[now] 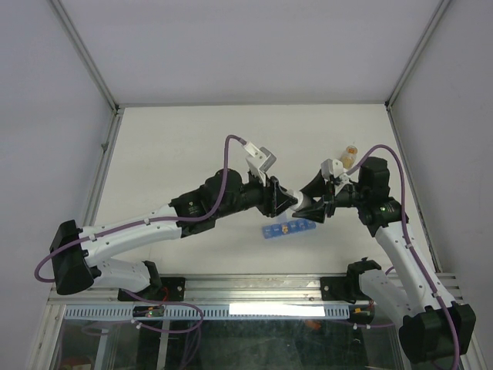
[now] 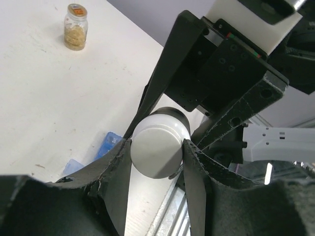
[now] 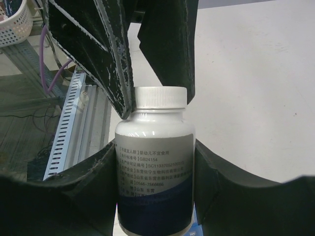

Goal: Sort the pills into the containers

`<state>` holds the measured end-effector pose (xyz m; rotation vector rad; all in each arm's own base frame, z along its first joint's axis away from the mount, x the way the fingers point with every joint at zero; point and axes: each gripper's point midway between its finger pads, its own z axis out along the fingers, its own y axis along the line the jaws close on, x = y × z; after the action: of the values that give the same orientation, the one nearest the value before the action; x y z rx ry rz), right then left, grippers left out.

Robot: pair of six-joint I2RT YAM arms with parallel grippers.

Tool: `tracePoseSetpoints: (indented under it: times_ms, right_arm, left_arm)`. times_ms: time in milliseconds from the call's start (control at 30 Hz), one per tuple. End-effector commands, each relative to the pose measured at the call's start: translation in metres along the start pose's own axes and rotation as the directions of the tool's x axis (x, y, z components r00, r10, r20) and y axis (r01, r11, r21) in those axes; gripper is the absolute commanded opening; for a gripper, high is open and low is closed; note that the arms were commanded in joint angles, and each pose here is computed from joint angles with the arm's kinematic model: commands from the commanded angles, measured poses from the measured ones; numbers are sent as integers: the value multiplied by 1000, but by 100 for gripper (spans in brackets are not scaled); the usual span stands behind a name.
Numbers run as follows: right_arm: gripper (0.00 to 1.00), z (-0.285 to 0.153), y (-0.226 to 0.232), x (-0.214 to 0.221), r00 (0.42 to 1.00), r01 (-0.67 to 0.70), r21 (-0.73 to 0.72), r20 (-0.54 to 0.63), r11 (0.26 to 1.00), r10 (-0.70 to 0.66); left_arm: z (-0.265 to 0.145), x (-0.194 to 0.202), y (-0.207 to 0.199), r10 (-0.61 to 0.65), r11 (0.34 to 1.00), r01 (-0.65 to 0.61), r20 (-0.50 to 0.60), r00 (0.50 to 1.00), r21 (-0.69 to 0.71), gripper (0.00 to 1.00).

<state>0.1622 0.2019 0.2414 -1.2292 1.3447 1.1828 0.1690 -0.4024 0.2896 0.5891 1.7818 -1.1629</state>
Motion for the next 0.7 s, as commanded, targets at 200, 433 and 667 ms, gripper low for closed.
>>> tracePoseSetpoints:
  times_ms: [200, 433, 667]
  right_arm:
    - [0, -2, 1, -25, 993, 112, -8, 30, 994, -111]
    - [0, -2, 2, -25, 994, 109, -15, 31, 994, -109]
    - [0, -1, 2, -24, 994, 109, -15, 31, 994, -109]
  left_arm:
    - [-19, 30, -69, 502, 667, -478, 129, 855, 572, 15]
    - [-21, 47, -41, 678, 402, -615, 230, 698, 679, 40]
    - [-3, -17, -25, 630, 575, -679, 283, 723, 457, 99]
